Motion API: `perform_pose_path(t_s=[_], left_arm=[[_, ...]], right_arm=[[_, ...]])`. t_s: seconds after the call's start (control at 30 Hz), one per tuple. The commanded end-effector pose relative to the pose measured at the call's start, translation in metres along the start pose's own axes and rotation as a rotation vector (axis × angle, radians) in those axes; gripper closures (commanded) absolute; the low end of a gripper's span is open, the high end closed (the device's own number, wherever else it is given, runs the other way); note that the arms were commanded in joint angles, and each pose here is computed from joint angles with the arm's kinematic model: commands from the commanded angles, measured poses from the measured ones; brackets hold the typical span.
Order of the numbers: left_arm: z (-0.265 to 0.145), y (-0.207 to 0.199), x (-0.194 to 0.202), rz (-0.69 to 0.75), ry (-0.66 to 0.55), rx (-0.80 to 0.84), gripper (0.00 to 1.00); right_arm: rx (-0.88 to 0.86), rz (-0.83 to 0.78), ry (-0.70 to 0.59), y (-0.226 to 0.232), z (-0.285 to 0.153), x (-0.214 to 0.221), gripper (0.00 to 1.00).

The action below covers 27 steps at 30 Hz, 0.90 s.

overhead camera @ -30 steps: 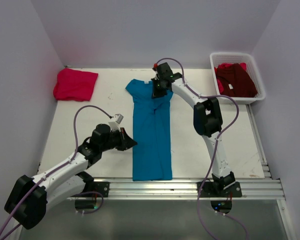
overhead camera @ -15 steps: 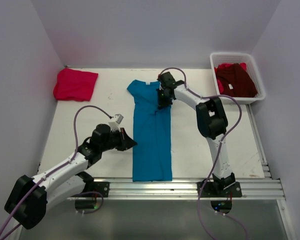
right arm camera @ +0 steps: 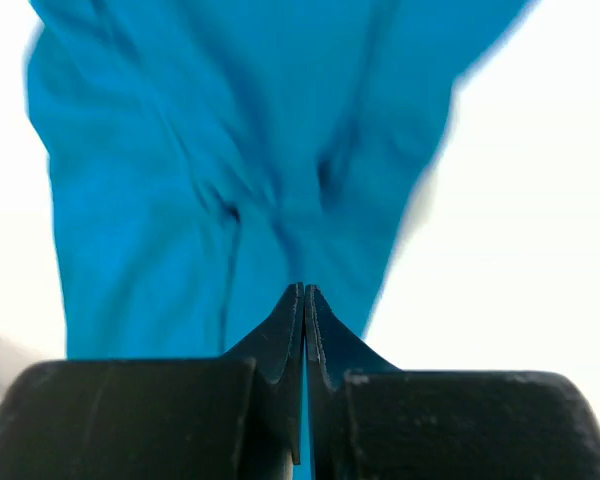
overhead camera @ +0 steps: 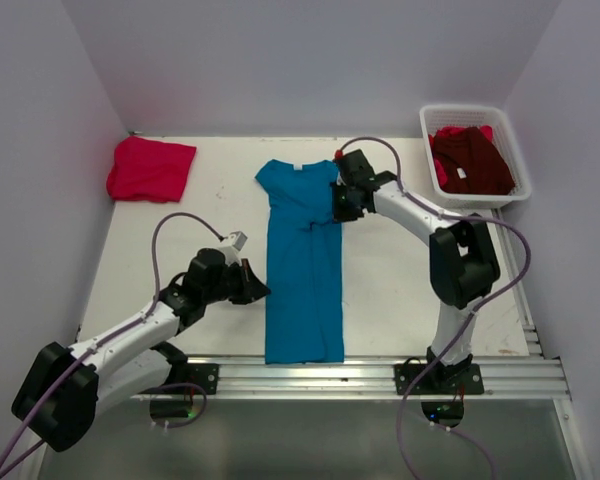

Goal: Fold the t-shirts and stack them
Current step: Fold the tshirt

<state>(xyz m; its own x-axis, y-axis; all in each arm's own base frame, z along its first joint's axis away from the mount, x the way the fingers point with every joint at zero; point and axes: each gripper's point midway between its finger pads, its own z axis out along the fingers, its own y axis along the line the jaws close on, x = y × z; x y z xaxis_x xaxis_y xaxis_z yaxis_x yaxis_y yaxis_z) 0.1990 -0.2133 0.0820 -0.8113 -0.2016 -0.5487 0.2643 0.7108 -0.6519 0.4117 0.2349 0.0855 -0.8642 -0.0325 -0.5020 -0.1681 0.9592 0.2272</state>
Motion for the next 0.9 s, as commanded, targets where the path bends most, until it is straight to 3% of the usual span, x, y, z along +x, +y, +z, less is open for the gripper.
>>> perform_pose_path(t_s=[0.0, 0.03, 0.17, 0.2, 0.23, 0.27, 0.37, 0.43, 0.53, 0.63, 0.67, 0.73, 0.87], left_arm=[[-0.002, 0.011, 0.002, 0.000, 0.032, -0.083, 1.00], [-0.003, 0.013, 0.004, 0.002, 0.048, -0.095, 1.00], [-0.017, 0.021, 0.025, 0.000, 0.124, -0.138, 1.00], [-0.020, 0.022, 0.030, -0.004, 0.136, -0.135, 0.93], [-0.028, 0.016, 0.040, -0.009, 0.158, -0.116, 0.67], [-0.029, 0.016, 0.041, -0.007, 0.161, -0.115, 0.56], [-0.031, 0.016, 0.046, -0.016, 0.170, -0.105, 0.32], [-0.028, 0.005, 0.045, -0.024, 0.156, -0.040, 0.28], [-0.024, -0.005, 0.053, -0.066, 0.157, 0.052, 0.25], [-0.025, -0.012, 0.063, -0.092, 0.185, 0.110, 0.50], [-0.025, -0.012, 0.068, -0.089, 0.203, 0.105, 0.53], [-0.028, -0.004, 0.081, -0.105, 0.249, 0.067, 0.52], [-0.037, -0.002, 0.108, -0.158, 0.327, 0.067, 0.33]], right_arm=[[0.006, 0.023, -0.022, 0.002, -0.035, 0.024, 1.00], [-0.022, 0.013, -0.056, 0.011, -0.056, 0.027, 1.00], [-0.064, 0.024, 0.013, 0.009, -0.077, 0.103, 0.97], [-0.073, 0.011, 0.019, 0.011, -0.082, 0.115, 0.90], [-0.155, 0.032, 0.039, 0.015, -0.100, 0.148, 0.58], [-0.161, 0.029, 0.034, 0.016, -0.100, 0.147, 0.58], [-0.232, 0.052, 0.055, 0.022, -0.117, 0.166, 0.38], [-0.283, 0.069, 0.066, 0.027, -0.124, 0.176, 0.34], [-0.279, 0.088, 0.079, 0.024, -0.123, 0.184, 0.36], [-0.332, 0.133, 0.112, 0.031, -0.126, 0.194, 0.43], [-0.392, 0.142, 0.111, 0.040, -0.132, 0.196, 0.45], [-0.410, 0.205, 0.154, 0.041, -0.131, 0.214, 0.46], [-0.459, 0.257, 0.198, 0.048, -0.135, 0.240, 0.39]])
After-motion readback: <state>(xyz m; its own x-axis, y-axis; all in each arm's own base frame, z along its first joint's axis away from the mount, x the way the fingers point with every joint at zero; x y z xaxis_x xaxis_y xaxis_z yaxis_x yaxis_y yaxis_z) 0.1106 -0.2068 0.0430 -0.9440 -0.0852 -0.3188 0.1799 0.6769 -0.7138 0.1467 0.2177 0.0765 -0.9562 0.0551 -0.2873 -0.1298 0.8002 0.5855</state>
